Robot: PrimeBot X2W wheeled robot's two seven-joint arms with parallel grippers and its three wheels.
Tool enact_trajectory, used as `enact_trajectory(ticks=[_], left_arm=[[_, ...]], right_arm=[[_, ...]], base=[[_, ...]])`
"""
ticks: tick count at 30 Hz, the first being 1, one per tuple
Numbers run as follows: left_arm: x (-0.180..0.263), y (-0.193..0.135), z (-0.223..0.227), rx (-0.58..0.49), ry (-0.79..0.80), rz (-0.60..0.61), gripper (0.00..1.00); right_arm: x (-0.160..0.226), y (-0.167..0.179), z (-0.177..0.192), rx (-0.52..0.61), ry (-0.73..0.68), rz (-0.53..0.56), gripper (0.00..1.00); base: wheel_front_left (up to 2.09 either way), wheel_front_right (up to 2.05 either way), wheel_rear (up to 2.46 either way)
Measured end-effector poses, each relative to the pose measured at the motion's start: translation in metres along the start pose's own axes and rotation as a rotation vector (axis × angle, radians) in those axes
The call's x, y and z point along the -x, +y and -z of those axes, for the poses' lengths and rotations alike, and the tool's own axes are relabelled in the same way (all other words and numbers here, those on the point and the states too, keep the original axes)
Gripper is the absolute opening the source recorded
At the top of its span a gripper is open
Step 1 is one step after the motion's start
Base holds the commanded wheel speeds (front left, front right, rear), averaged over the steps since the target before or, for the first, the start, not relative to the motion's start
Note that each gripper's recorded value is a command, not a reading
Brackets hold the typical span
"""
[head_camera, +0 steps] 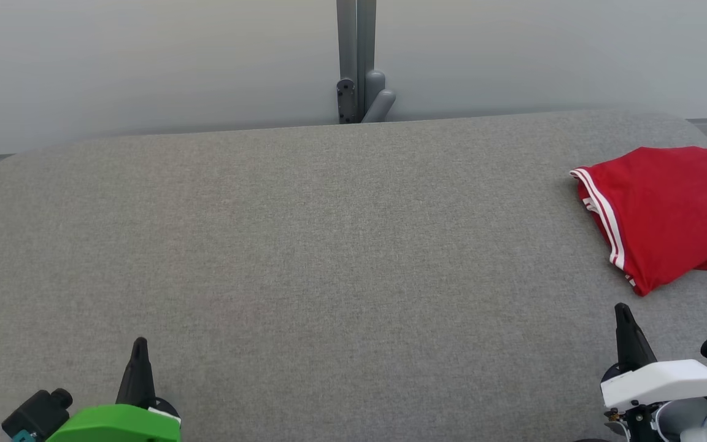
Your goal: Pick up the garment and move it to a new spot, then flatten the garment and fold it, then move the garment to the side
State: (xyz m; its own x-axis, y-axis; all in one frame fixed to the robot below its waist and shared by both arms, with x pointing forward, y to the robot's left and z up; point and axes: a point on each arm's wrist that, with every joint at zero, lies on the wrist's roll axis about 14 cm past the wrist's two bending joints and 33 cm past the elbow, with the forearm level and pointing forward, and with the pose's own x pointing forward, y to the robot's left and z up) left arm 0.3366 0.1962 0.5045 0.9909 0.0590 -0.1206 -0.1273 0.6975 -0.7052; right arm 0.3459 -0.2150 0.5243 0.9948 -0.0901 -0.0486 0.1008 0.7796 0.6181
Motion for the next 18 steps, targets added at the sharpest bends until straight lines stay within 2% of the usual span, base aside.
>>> enact_trajectory(ticks=[18], left_arm=[[-0.013,-0.009,-0.013,0.216,-0.011,0.011,0.00]], right_arm=[[-0.012,0.007,-0.003,-0.250,0.011,-0.007,0.00]], base=[[0.00,0.00,0.00]])
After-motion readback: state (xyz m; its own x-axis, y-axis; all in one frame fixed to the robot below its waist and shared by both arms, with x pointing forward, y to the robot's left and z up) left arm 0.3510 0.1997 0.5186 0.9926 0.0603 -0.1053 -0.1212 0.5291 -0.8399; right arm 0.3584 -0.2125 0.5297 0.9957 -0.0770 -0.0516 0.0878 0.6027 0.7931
